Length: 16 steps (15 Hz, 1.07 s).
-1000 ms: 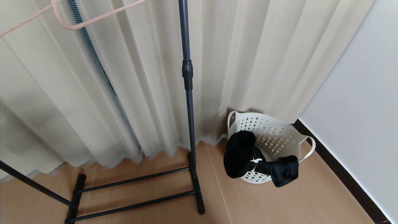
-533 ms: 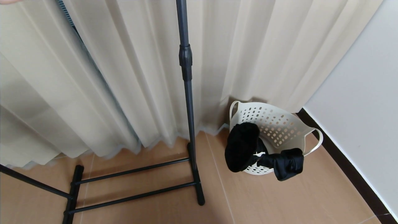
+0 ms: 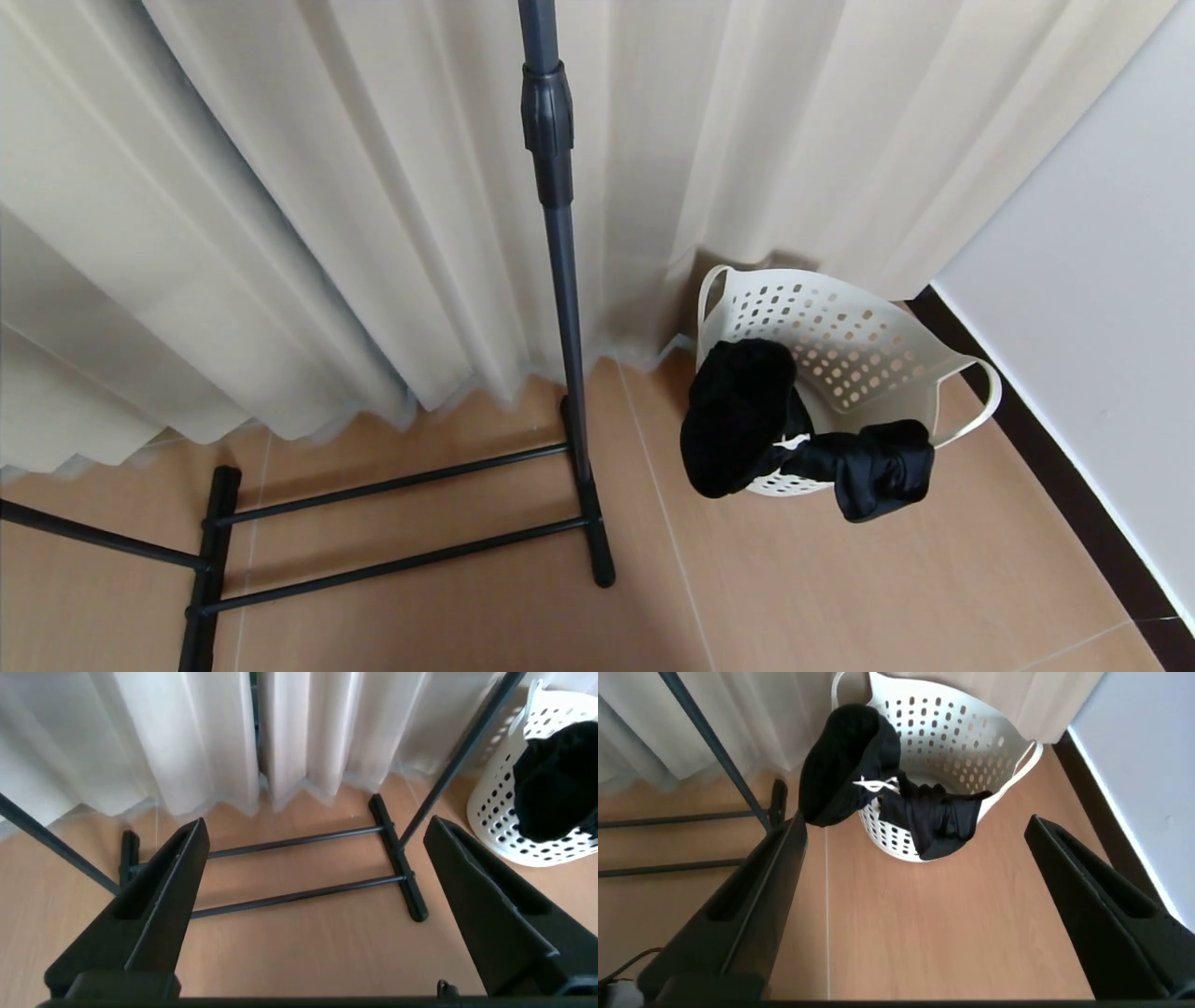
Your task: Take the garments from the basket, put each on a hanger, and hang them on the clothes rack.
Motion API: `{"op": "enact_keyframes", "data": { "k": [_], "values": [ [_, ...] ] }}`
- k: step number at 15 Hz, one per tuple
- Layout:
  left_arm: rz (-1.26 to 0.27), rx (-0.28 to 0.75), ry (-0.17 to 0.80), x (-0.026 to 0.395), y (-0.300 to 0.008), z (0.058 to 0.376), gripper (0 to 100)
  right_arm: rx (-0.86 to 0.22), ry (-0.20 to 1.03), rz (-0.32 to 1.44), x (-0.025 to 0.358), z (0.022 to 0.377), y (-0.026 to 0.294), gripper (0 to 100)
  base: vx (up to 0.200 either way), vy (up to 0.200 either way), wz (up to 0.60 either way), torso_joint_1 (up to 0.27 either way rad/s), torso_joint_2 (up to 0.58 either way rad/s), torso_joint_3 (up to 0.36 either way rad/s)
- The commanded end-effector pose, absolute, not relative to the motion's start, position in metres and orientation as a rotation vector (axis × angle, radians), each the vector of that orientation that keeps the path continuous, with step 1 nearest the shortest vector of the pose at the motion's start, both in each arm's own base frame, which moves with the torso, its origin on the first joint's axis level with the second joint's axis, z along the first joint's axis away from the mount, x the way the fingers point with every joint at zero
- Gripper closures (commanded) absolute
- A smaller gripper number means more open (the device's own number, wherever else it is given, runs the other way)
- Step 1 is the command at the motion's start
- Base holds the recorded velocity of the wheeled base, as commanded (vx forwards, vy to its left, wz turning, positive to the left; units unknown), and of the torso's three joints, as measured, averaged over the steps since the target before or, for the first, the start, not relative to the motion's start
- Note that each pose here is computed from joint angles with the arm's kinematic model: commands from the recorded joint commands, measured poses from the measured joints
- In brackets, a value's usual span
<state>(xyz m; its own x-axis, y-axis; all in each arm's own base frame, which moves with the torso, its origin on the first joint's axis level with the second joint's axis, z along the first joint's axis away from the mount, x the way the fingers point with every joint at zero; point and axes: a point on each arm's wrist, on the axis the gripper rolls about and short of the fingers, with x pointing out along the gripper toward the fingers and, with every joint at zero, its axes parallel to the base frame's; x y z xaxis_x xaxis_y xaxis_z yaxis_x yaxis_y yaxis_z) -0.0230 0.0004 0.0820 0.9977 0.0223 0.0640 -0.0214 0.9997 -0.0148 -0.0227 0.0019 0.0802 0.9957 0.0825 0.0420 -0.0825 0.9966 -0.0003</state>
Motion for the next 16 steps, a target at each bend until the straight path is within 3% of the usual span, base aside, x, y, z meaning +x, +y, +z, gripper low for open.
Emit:
{"op": "enact_keyframes", "data": {
  "k": [1,13,16],
  "values": [
    [0.023,-0.014,-0.065,-0.023,0.0,0.082,0,0.001,-0.041,0.083,-0.023,0.08,0.002,0,0.0,0.0,0.0,0.002,0.0,-0.207],
    [0.023,-0.014,-0.065,-0.023,0.0,0.082,0,-0.016,-0.027,0.087,-0.022,0.08,0.002,0,0.0,0.0,0.0,0.001,0.0,-0.154],
    [0.023,-0.014,-0.065,-0.023,0.0,0.082,0,-0.007,0.192,0.093,-0.004,0.083,0.002,0,0.0,0.0,0.0,0.0,0.0,0.0]
  ]
}}
